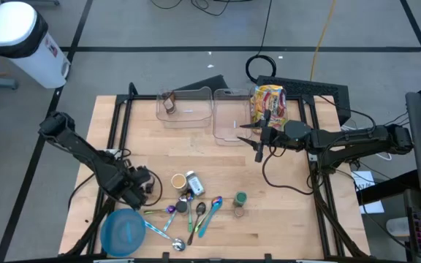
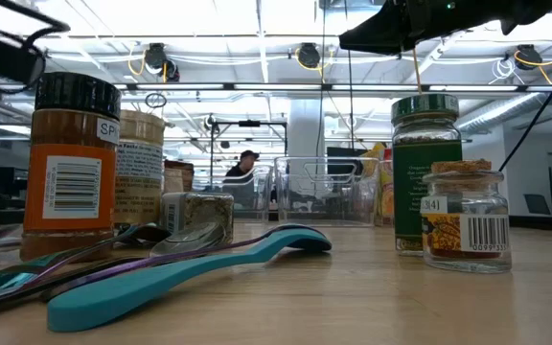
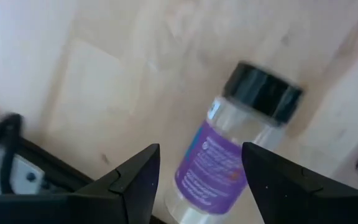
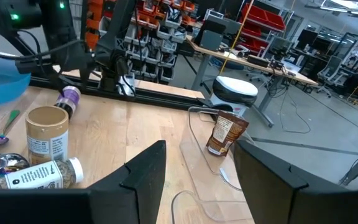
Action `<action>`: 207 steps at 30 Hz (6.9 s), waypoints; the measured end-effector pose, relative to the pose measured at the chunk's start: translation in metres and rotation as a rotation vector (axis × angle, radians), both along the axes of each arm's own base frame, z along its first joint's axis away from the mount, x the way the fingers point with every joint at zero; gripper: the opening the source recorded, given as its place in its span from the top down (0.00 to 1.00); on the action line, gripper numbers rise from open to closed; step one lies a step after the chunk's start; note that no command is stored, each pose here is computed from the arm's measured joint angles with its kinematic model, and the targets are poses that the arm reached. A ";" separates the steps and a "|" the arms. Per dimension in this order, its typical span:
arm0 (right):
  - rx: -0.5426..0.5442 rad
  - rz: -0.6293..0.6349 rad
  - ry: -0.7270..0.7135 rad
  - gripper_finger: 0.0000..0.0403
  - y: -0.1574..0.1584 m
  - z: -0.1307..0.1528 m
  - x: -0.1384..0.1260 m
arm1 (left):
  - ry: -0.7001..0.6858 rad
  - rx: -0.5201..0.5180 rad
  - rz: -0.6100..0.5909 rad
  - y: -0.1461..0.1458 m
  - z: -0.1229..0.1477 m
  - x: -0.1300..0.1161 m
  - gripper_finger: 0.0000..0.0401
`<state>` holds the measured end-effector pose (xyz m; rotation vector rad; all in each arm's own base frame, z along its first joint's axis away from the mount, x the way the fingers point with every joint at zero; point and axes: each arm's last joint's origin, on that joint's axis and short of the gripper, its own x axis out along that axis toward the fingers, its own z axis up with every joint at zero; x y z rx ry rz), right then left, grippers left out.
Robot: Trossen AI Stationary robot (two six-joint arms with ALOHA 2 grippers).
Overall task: Pick & Place Food Item
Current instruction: Put the purple seasoning into the left transparent bin
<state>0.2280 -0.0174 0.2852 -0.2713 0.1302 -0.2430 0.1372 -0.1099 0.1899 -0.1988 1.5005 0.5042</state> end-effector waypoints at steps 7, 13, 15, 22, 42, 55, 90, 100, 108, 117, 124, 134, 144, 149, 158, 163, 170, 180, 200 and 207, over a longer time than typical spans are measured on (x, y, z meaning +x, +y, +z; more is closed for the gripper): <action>0.000 0.000 0.000 0.55 0.000 0.000 0.000 | 0.014 -0.079 -0.037 -0.005 -0.004 0.000 0.42; 0.000 0.000 0.001 0.55 0.000 0.000 0.000 | -0.013 -0.099 -0.071 -0.008 -0.008 0.000 0.42; 0.000 0.000 0.001 0.55 0.000 0.000 0.000 | -0.037 -0.114 -0.070 -0.008 -0.016 0.000 0.42; 0.000 0.001 0.001 0.55 0.000 0.000 0.000 | -0.029 -0.123 0.004 -0.001 -0.039 -0.008 0.42; 0.017 -0.001 -0.007 0.55 0.000 0.000 0.000 | -0.260 0.096 0.025 0.015 0.010 0.015 0.69; 0.016 0.241 -0.044 0.47 0.006 -0.020 0.022 | -1.070 0.587 -0.109 0.029 0.119 0.074 0.69; 0.134 0.375 -0.301 0.63 0.012 -0.055 0.081 | -1.558 0.334 -0.443 0.076 0.083 0.180 0.57; 0.129 0.337 -0.237 0.66 0.005 -0.061 0.082 | -1.094 0.240 -0.436 0.072 0.173 0.189 0.03; 0.170 0.300 -0.176 0.66 -0.005 -0.066 0.084 | -0.940 0.255 -0.522 0.075 0.215 0.204 0.17; 0.178 0.297 -0.138 0.66 -0.006 -0.066 0.087 | -0.704 0.241 -0.479 0.100 0.180 0.223 0.23; 0.181 0.283 -0.125 0.66 -0.007 -0.067 0.087 | -0.681 0.235 -0.451 0.111 0.177 0.223 0.23; 0.178 0.299 -0.130 0.66 -0.006 -0.066 0.087 | -0.718 0.177 -0.480 0.109 0.186 0.215 0.28; 0.179 0.297 -0.126 0.66 -0.006 -0.066 0.087 | -0.723 0.179 -0.484 0.109 0.187 0.214 0.31; 0.180 0.294 -0.126 0.65 -0.006 -0.066 0.087 | -0.727 0.176 -0.486 0.109 0.188 0.214 0.44; 0.175 0.270 -0.114 0.50 -0.010 -0.054 0.079 | -0.775 0.256 -0.433 0.115 0.211 0.200 0.49; 0.210 0.250 -0.023 0.35 -0.011 -0.038 0.057 | -0.733 0.347 -0.335 0.137 0.221 0.176 0.49; 0.222 0.248 0.030 0.26 -0.007 -0.014 0.026 | -0.644 0.394 -0.105 0.187 0.204 0.147 0.49; 0.224 0.254 0.047 0.27 -0.005 -0.006 0.011 | -0.615 0.289 0.157 0.261 0.130 0.105 0.49; 0.219 0.250 0.032 0.29 -0.005 -0.005 0.012 | -0.583 0.183 0.458 0.297 0.029 0.051 0.49; 0.219 0.250 0.032 0.29 -0.005 -0.005 0.012 | -0.590 0.185 0.443 0.295 0.024 0.052 0.49</action>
